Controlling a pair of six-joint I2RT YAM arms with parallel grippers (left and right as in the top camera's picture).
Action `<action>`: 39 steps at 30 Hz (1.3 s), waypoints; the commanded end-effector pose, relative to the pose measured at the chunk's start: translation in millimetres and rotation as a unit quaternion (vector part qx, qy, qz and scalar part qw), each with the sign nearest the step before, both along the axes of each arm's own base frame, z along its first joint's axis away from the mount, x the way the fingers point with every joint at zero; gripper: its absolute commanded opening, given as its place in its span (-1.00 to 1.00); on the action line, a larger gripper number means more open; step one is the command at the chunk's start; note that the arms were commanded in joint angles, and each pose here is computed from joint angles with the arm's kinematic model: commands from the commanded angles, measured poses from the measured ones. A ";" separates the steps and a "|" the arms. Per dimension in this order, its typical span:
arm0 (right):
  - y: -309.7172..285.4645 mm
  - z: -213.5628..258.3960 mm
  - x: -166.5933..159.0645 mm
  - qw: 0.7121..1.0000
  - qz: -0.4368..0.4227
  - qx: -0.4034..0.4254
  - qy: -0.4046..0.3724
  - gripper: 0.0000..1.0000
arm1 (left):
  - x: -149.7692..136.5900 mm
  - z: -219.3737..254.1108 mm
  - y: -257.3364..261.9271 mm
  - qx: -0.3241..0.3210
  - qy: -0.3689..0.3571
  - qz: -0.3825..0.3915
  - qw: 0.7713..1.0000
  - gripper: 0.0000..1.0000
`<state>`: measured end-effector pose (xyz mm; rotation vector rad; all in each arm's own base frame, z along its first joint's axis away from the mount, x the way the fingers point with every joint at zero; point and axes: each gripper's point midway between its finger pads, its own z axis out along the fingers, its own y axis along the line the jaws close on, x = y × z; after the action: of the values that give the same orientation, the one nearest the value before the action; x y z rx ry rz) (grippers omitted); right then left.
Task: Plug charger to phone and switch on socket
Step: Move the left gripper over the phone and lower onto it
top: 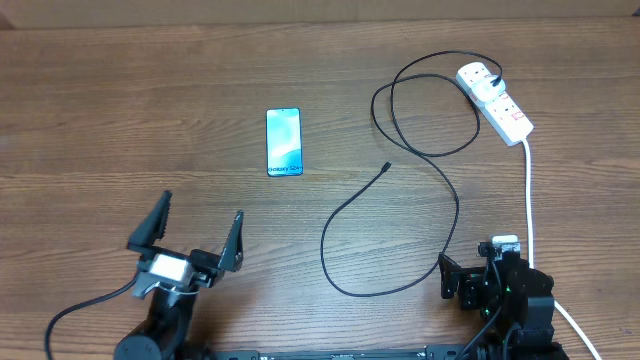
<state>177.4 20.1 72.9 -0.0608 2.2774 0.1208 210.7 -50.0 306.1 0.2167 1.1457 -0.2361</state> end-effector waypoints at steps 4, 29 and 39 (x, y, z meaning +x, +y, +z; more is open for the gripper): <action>-1.9 5.4 1.2 1.000 -0.005 -0.002 -0.007 1.00 | -6.6 74.2 -3.4 0.011 0.003 -0.008 1.000 0.99; -1.9 5.4 1.2 1.000 -0.005 -0.002 -0.007 1.00 | 122.8 66.1 -41.0 0.050 0.579 0.013 0.814 1.00; -1.9 5.4 1.2 1.000 -0.005 -0.002 -0.007 1.00 | 156.3 1.9 -94.3 0.004 0.687 -0.002 0.727 0.99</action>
<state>177.4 20.1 72.9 -0.0608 2.2774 0.1208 353.5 -144.3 320.6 0.2334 2.5903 -0.4231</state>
